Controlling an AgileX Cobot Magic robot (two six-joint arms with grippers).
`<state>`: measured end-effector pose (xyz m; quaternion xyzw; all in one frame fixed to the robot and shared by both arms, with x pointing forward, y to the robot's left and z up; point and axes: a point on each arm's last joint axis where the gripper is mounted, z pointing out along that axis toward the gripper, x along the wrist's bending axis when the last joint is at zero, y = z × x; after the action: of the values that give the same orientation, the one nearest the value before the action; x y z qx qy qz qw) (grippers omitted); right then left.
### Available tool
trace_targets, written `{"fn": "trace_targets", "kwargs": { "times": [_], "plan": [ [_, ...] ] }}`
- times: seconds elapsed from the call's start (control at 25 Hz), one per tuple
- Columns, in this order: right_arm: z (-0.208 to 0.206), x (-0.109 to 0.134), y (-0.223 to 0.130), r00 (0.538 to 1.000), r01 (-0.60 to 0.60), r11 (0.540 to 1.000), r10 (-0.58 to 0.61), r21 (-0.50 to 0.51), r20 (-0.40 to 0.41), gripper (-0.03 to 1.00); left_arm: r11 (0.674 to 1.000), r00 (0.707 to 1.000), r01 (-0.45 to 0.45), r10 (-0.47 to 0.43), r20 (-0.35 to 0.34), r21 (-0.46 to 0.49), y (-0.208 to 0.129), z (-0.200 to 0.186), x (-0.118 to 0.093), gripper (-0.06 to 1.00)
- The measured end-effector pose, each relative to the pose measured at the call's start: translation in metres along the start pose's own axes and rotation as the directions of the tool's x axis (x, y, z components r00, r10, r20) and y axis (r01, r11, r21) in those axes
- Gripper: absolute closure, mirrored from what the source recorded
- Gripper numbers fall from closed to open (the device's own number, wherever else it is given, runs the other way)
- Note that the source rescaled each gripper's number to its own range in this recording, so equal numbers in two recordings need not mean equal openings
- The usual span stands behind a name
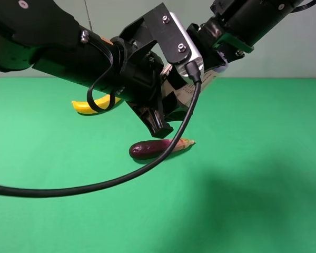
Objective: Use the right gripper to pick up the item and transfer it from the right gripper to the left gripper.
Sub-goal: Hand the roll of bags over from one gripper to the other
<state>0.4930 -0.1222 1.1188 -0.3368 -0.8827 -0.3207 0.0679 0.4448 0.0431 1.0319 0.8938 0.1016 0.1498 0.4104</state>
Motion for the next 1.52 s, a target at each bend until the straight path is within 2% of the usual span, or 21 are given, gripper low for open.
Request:
{"fn": "trace_targets", "kwargs": {
  "times": [0.36, 1.04, 1.28, 1.52],
  "plan": [
    [0.0, -0.001, -0.001, 1.0, -0.001, 1.0, 0.001, 0.006, 0.01, -0.03, 1.0, 1.0, -0.001, 0.001, 0.0, 0.0, 0.0, 0.0, 0.0, 0.93],
    [-0.002, -0.002, -0.004, 1.0, -0.003, 0.999, 0.002, 0.044, 0.031, -0.03, 1.0, 1.0, -0.001, 0.001, 0.0, 0.001, 0.0, 0.0, 0.0, 0.94],
    [-0.022, 0.009, -0.008, 0.996, 0.041, 0.999, -0.042, 0.01, 0.074, -0.03, 1.0, 1.0, -0.001, 0.001, 0.012, 0.006, -0.001, 0.0, -0.001, 0.94],
    [-0.029, 0.012, -0.012, 0.994, 0.056, 0.998, -0.058, 0.022, 0.095, -0.03, 1.0, 1.0, -0.001, 0.0, 0.025, 0.012, -0.001, 0.0, -0.002, 0.94]
  ]
}}
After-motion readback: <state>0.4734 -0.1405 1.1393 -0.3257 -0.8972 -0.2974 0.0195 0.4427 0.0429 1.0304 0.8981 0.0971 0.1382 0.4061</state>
